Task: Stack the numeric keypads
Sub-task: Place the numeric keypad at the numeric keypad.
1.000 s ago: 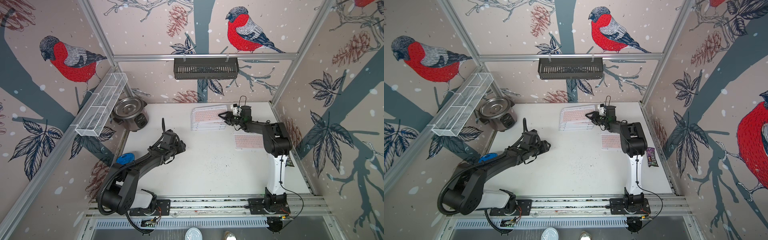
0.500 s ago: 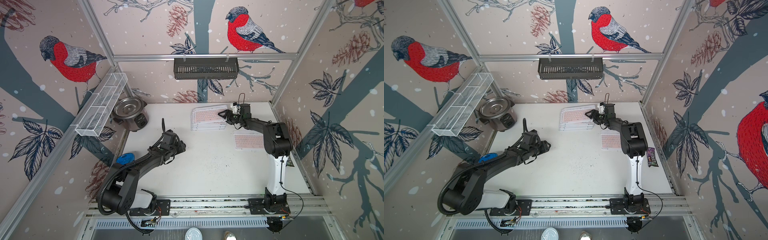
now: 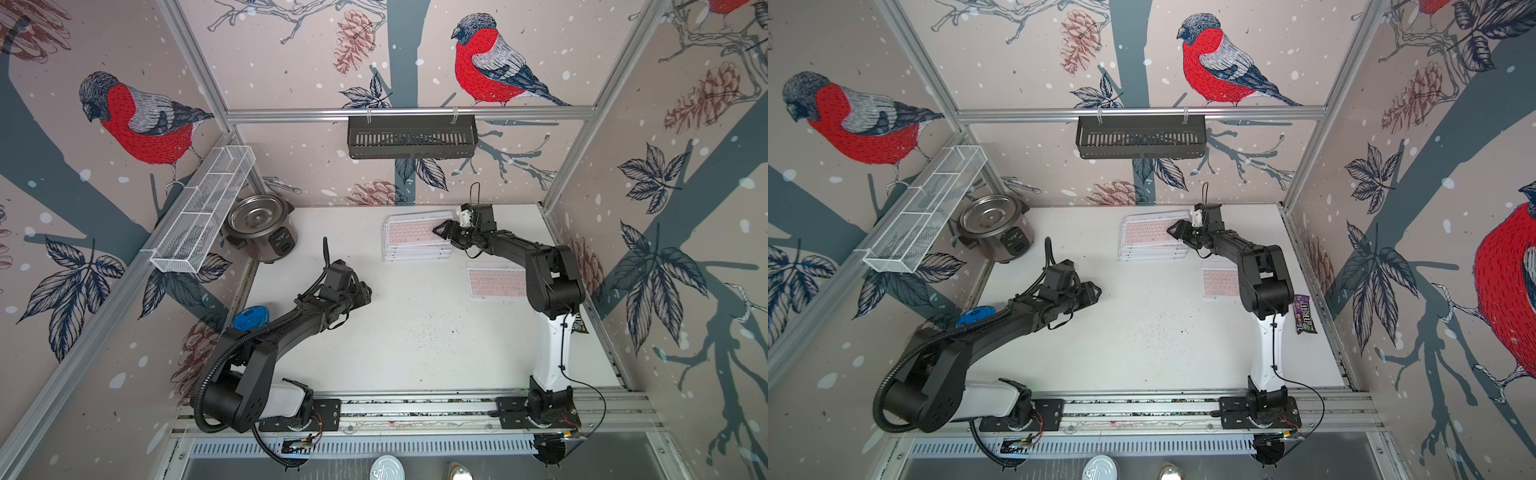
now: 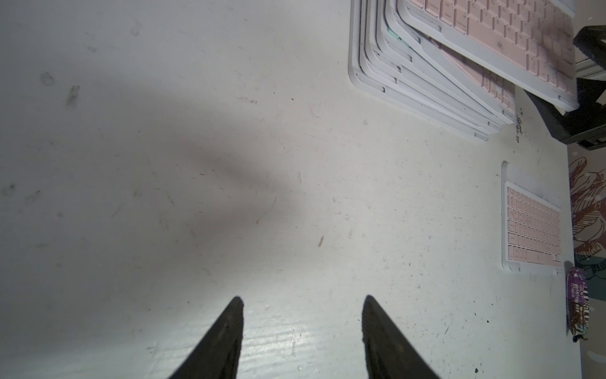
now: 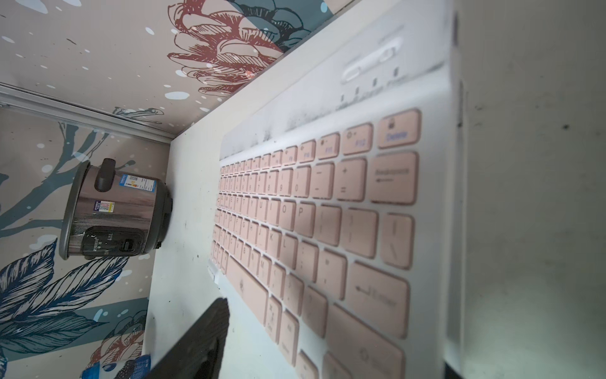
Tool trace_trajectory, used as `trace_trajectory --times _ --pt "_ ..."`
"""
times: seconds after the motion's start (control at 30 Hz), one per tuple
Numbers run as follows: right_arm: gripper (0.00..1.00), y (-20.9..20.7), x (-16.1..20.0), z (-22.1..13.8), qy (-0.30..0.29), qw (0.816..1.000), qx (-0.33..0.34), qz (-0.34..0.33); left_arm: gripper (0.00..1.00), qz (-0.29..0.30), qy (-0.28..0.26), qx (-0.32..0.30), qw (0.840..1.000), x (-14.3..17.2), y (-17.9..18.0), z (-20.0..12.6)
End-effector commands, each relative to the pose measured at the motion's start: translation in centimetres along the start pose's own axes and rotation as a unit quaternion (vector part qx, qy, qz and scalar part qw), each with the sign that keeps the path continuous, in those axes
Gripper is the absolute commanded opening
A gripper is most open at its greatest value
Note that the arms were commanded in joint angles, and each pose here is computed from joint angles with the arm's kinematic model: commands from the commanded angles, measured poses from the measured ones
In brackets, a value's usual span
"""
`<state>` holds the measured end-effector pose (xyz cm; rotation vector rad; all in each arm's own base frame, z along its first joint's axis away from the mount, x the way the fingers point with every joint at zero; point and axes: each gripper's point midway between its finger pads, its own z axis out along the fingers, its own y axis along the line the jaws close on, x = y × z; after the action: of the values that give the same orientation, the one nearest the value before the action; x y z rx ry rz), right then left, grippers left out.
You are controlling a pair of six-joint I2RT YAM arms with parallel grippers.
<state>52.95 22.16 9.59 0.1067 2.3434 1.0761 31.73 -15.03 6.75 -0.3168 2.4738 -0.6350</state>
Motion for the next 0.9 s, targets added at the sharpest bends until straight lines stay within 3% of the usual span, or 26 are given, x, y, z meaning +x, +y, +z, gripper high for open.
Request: trace_trajectory --times 0.0,0.87 --pt "0.72 0.4 -0.5 -0.4 -0.008 1.000 0.011 -0.015 0.58 -0.003 -0.010 0.010 1.000 -0.5 -0.4 -0.1" --pt "0.76 -1.3 -1.7 -1.6 -0.029 0.996 0.083 -0.031 0.58 -0.003 -0.015 0.013 1.000 -0.3 -0.4 -0.6"
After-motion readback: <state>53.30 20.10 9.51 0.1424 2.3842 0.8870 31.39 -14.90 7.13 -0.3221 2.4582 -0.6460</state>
